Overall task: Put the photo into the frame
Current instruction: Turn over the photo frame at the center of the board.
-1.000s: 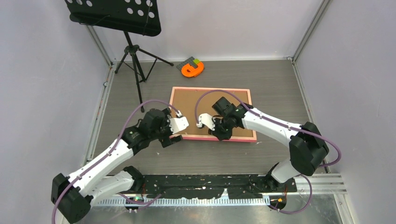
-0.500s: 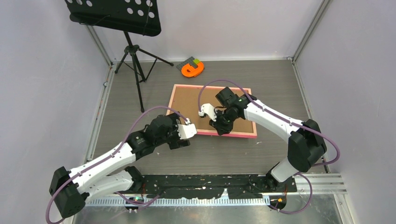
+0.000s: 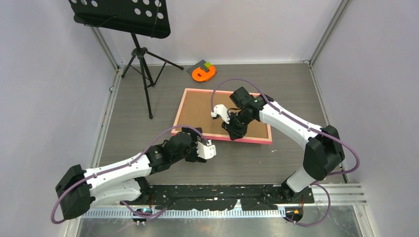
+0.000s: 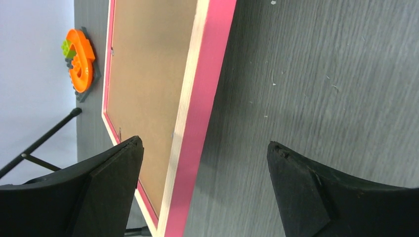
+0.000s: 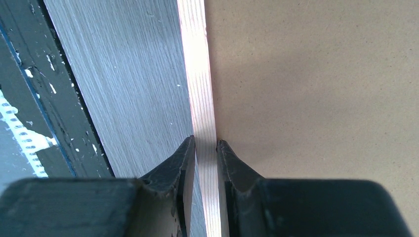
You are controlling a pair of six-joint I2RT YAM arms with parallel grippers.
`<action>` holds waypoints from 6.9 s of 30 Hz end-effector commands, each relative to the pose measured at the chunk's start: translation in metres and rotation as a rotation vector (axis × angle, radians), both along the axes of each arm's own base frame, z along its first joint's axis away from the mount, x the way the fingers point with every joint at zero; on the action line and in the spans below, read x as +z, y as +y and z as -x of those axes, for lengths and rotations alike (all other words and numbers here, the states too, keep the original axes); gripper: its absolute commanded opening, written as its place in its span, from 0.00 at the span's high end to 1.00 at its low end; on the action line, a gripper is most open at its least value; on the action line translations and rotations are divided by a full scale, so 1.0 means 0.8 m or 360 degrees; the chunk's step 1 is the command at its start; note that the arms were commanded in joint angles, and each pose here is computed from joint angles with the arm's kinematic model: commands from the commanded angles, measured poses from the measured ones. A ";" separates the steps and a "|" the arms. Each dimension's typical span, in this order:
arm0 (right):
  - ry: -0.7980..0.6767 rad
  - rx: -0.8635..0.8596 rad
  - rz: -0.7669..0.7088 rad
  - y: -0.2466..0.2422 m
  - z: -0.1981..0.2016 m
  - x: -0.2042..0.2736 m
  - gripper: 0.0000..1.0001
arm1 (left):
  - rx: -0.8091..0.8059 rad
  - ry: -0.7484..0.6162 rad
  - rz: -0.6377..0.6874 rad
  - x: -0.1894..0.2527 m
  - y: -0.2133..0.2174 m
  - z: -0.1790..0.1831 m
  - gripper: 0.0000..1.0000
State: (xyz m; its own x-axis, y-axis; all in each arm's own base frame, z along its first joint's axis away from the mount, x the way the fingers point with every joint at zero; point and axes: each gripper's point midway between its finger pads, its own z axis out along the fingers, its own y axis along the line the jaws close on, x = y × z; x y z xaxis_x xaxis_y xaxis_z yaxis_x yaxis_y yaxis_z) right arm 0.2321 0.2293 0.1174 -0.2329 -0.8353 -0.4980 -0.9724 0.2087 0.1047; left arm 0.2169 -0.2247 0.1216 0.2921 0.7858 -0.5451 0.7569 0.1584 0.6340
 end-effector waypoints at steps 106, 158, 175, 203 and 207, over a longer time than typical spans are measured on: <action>-0.1196 -0.0027 -0.0038 -0.051 -0.043 0.158 0.04 | 0.0115 -0.0225 0.0092 0.182 -0.002 -0.044 1.00; -0.1231 0.0039 -0.0050 0.005 -0.081 0.113 0.65 | 0.0083 -0.0116 0.0152 0.159 0.008 -0.033 1.00; -0.1210 0.0058 -0.0121 0.006 -0.063 0.144 0.81 | 0.0134 -0.0124 0.0176 0.174 0.014 -0.046 1.00; -0.1258 0.0100 0.0116 0.016 -0.072 0.129 0.78 | 0.0127 -0.0104 0.0185 0.174 0.014 -0.042 1.00; -0.1243 0.0090 0.0088 0.018 -0.070 0.133 0.93 | 0.0135 -0.0114 0.0180 0.175 0.016 -0.043 1.00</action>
State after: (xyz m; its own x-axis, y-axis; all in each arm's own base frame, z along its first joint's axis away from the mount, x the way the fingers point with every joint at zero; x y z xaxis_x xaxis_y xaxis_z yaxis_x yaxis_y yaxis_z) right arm 0.2790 0.2387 0.2049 0.2460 -0.8749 -0.4172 -0.7989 0.0607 -0.5984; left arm 0.2445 -0.2072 0.2253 0.3398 0.8179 -0.4643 0.7139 0.0972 0.6935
